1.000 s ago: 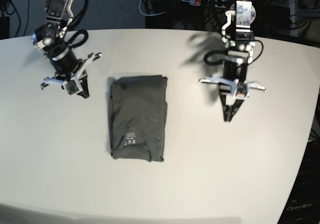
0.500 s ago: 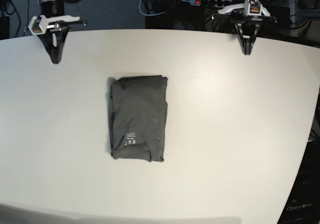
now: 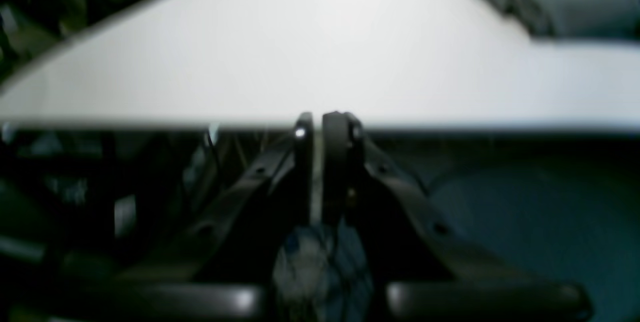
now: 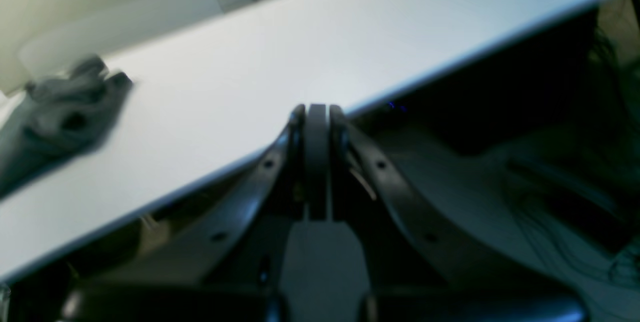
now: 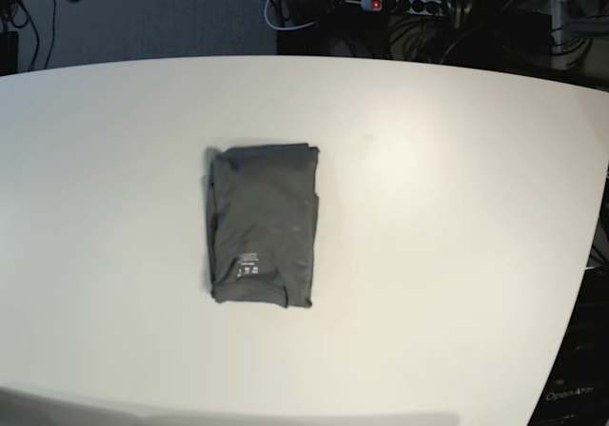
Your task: Fold the T-shirt properly
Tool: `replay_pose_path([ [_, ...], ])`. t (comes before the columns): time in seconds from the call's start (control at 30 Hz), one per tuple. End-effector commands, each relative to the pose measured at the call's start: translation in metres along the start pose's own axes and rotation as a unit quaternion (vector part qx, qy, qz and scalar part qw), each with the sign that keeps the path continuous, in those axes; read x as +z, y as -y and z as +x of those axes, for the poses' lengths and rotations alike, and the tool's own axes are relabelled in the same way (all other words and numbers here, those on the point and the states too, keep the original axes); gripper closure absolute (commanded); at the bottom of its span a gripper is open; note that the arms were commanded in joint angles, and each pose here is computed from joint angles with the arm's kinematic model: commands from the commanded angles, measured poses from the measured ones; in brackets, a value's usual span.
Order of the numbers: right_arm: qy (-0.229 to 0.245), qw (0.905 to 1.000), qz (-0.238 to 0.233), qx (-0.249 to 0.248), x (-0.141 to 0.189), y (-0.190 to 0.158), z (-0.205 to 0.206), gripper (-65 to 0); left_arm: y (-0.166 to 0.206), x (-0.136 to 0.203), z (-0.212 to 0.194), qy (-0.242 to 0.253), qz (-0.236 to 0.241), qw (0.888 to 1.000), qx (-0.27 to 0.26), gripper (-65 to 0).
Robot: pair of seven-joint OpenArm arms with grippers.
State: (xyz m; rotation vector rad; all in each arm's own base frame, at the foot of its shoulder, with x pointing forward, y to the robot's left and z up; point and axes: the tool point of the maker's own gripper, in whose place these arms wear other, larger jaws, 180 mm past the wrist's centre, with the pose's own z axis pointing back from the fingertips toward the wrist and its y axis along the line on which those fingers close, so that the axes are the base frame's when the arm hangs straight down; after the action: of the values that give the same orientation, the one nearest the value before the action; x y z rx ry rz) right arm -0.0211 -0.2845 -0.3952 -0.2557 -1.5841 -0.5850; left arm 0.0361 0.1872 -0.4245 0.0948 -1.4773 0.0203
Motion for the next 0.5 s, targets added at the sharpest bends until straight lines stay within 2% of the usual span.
replay_pose_path([
  [0.0, 0.009, 0.9998, -0.012, 0.009, 0.009, 0.014, 0.011, -0.7, -0.004, 0.017, -0.003, -0.014, 0.003, 1.000, -0.003, -3.6],
  [0.17, -0.039, 0.9973, -0.059, 0.019, 0.048, 0.039, 0.004, -0.7, -0.009, 0.057, -0.039, -0.099, 0.010, 0.995, -0.004, -3.6],
  [0.23, -0.072, 0.9939, -0.079, 0.026, 0.074, 0.051, 0.002, -0.7, -0.012, 0.077, -0.052, -0.137, 0.016, 0.990, -0.005, -3.6],
  [0.37, -0.134, 0.9827, -0.126, 0.019, 0.120, 0.065, -0.012, -1.2, -0.015, 0.115, -0.076, -0.209, 0.026, 0.977, -0.003, -3.6],
  [0.47, -0.181, 0.9708, -0.157, 0.009, 0.146, 0.078, -0.028, -1.3, -0.021, 0.129, -0.093, -0.250, 0.030, 0.968, -0.007, -3.6],
])
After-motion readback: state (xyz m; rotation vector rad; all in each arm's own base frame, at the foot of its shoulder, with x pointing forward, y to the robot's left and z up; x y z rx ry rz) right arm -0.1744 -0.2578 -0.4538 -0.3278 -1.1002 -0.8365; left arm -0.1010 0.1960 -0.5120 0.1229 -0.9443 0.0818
